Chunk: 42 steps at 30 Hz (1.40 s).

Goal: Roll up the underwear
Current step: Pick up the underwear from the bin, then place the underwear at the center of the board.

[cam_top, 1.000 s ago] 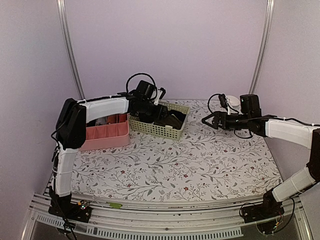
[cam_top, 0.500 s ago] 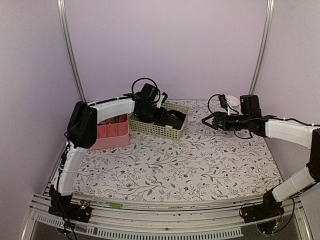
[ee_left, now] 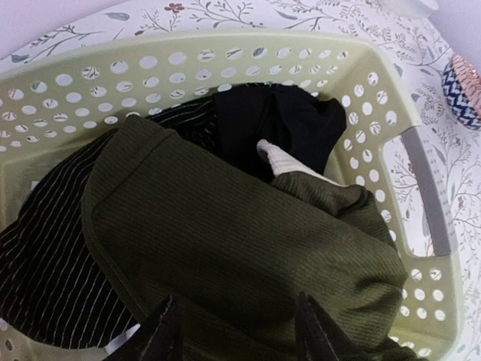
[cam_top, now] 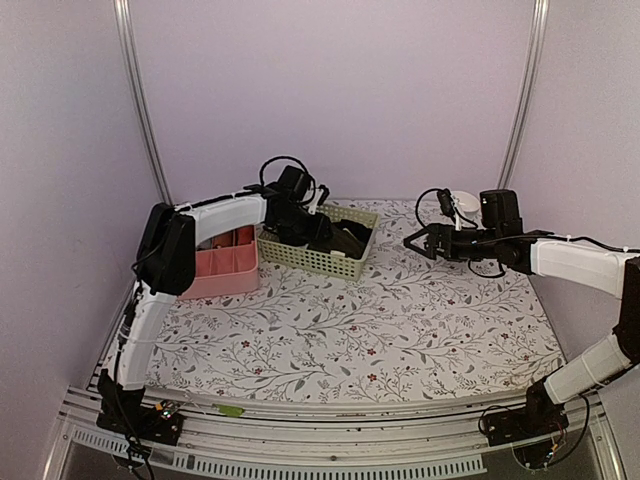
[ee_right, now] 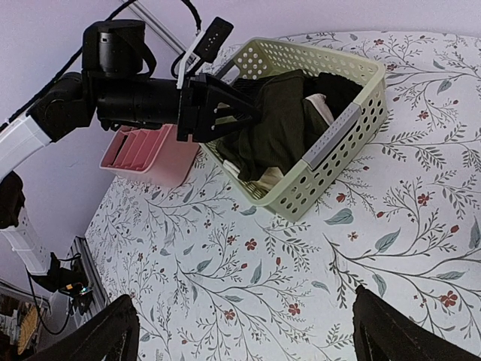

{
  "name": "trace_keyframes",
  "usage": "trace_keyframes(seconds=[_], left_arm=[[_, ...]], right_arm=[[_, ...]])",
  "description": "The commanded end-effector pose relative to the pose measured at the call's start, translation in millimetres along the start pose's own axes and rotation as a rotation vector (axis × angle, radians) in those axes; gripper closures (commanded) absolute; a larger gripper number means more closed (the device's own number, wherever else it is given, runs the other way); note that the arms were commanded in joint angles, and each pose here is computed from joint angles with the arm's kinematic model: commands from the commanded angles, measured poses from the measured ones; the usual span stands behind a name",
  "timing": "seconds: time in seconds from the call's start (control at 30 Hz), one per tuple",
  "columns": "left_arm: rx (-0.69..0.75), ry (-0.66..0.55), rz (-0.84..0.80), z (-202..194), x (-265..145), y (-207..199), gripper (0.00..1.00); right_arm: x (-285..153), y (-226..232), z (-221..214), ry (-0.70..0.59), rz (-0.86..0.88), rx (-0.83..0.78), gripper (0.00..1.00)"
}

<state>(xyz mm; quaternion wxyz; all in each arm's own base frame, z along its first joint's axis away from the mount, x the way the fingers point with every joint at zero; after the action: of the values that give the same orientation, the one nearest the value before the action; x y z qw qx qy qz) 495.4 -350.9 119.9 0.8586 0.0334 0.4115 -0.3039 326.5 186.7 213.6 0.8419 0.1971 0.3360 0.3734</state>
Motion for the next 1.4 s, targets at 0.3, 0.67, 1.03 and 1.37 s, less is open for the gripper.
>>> trace_keyframes(seconds=[0.3,0.67,1.03,1.37], left_arm=[[-0.009,-0.009,-0.043,7,5,-2,0.81],[0.04,-0.253,-0.004,79,-87,-17,1.0],[0.097,-0.423,-0.098,114,-161,-43,1.0],[0.251,-0.475,-0.426,72,-240,-125,1.0]], right_arm=[[-4,1,2,-0.01,-0.005,-0.015,0.01],[-4,1,1,-0.008,-0.005,-0.015,0.01],[-4,3,2,-0.01,0.006,-0.015,0.01],[-7,5,-2,0.005,0.021,-0.017,0.01]])
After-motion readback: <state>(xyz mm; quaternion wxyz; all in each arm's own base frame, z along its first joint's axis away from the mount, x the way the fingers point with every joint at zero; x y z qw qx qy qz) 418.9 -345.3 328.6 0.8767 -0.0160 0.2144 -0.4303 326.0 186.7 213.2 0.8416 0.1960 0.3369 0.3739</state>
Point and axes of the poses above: each gripper's point midway between its finger pads, its own x axis out along the fingers, its own y axis along the line the jaws close on, z = x × y, the point moved 5 cm from there along -x, back along the fingers, and after that the axes turned 2 degrees about x, right-handed, at the moved point
